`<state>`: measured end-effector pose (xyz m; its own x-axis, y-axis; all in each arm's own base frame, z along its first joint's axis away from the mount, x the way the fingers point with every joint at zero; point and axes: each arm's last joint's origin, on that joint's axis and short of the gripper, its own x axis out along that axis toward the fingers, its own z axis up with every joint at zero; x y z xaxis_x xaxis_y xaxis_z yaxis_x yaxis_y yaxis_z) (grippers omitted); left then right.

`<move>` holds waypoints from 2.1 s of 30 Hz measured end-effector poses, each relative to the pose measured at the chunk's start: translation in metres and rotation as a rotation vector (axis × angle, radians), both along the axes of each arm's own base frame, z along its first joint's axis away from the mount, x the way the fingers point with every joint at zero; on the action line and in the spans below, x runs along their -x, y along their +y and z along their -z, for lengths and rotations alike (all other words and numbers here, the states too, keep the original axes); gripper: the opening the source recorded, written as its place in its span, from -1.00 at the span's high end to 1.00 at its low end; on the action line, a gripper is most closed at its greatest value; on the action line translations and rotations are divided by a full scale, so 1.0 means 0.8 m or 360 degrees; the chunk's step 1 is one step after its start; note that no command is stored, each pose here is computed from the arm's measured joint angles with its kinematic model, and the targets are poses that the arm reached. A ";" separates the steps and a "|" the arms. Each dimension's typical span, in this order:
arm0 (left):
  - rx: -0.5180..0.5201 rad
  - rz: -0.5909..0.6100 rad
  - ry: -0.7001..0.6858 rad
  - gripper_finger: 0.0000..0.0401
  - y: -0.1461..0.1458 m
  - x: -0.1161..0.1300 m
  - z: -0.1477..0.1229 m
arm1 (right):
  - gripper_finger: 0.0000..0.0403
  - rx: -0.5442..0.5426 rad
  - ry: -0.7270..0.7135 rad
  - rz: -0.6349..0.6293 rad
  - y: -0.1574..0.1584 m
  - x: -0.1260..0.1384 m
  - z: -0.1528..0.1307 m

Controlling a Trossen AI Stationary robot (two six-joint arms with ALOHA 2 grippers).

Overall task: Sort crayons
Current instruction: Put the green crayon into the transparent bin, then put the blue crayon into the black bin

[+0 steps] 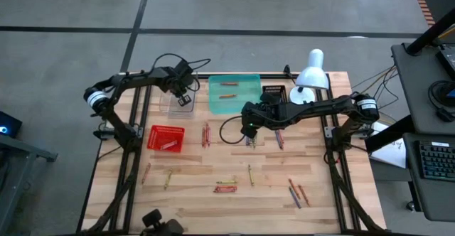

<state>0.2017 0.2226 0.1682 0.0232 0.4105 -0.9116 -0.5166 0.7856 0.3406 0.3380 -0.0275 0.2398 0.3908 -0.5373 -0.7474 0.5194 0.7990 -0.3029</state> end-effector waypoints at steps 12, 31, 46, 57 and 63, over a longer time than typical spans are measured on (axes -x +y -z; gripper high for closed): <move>-0.0046 -0.0036 -0.0069 0.73 -0.004 0.001 -0.015 | 0.75 0.0000 -0.0005 0.0000 0.000 0.000 0.000; -0.0049 0.0258 -0.1077 0.73 -0.098 -0.001 -0.116 | 0.75 -0.0053 -0.0102 0.0088 -0.001 -0.002 0.003; -0.0090 0.0645 -0.1432 0.73 -0.174 -0.017 -0.119 | 0.75 -0.0392 -0.0231 0.0079 0.005 -0.006 0.003; -0.0169 0.0768 -0.1529 0.73 -0.183 -0.025 -0.126 | 0.75 -0.0619 -0.0142 0.0225 0.008 0.005 0.012; -0.0217 0.0797 -0.1572 0.73 -0.182 -0.027 -0.128 | 0.75 -0.0674 0.0034 0.0452 0.009 0.025 0.024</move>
<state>0.2232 0.0767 0.2704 0.9038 0.2468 -0.3495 -0.2434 0.9684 0.0543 0.3184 -0.0200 0.2203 0.2552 -0.2684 -0.9289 0.7313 0.6820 0.0038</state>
